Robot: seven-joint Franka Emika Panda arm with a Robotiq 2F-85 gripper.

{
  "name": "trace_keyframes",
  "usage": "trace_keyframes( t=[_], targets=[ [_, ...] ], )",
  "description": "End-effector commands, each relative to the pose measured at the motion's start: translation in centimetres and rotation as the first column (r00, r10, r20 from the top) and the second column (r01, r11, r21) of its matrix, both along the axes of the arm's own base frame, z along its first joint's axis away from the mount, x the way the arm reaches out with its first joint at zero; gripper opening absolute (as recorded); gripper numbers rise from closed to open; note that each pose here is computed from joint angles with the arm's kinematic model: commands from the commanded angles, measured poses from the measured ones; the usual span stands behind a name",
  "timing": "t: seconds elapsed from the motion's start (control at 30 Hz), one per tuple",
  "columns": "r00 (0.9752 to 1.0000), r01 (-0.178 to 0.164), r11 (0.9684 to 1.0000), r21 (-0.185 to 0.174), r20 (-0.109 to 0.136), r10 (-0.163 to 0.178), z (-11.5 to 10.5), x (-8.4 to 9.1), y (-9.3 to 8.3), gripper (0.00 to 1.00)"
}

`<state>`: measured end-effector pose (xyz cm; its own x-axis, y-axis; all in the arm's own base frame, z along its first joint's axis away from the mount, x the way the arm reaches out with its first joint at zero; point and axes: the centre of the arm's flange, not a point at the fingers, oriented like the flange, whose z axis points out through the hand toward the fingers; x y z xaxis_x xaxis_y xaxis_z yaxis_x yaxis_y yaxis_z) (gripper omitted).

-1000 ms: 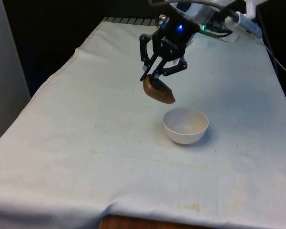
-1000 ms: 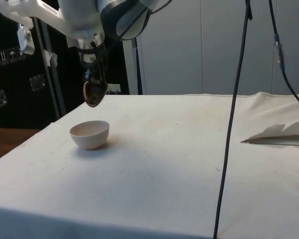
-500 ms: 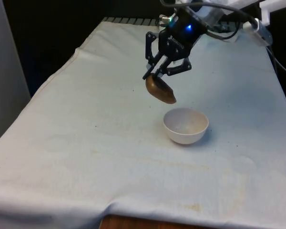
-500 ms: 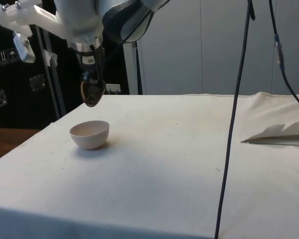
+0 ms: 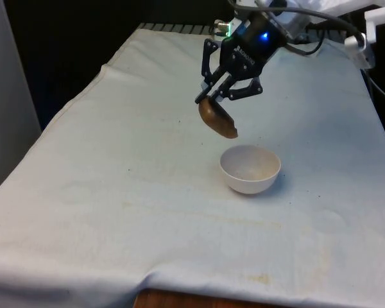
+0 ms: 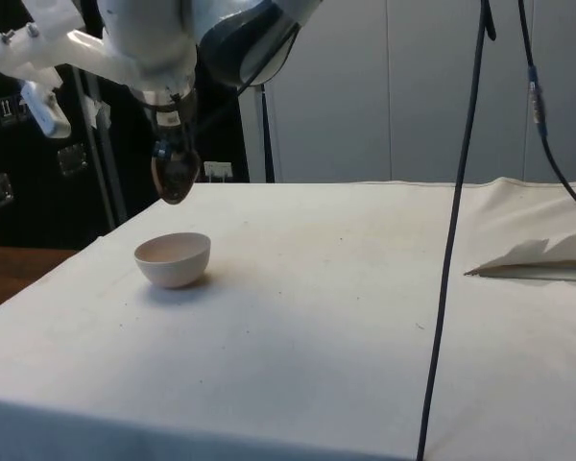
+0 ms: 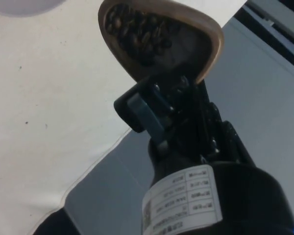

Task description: Pour the coffee beans from the cup into the bowl.

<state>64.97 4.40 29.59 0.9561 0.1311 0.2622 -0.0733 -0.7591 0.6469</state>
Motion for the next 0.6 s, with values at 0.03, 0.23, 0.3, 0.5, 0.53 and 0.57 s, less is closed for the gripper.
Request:
trace_keyframes(
  t=[0.03, 0.23, 0.3, 0.5, 0.53, 0.57],
  targets=[
    [0.9999, -0.009, 0.9998, -0.020, 0.010, 0.009, 0.1, -0.1, 0.5, 0.00],
    [0.9996, -0.019, 0.9981, -0.059, 0.021, 0.020, 0.1, -0.3, 1.5, 0.00],
    [0.9994, -0.023, 0.9972, -0.071, 0.024, 0.025, 0.1, -0.4, 1.9, 0.00],
    [0.9990, -0.029, 0.9943, -0.103, 0.031, 0.032, 0.1, -0.5, 2.8, 0.00],
    [0.9986, -0.034, 0.9929, -0.114, 0.038, 0.038, 0.1, -0.6, 3.2, 0.00],
    [0.9985, -0.034, 0.9920, -0.121, 0.039, 0.039, 0.1, -0.7, 3.3, 0.00]
  ],
)
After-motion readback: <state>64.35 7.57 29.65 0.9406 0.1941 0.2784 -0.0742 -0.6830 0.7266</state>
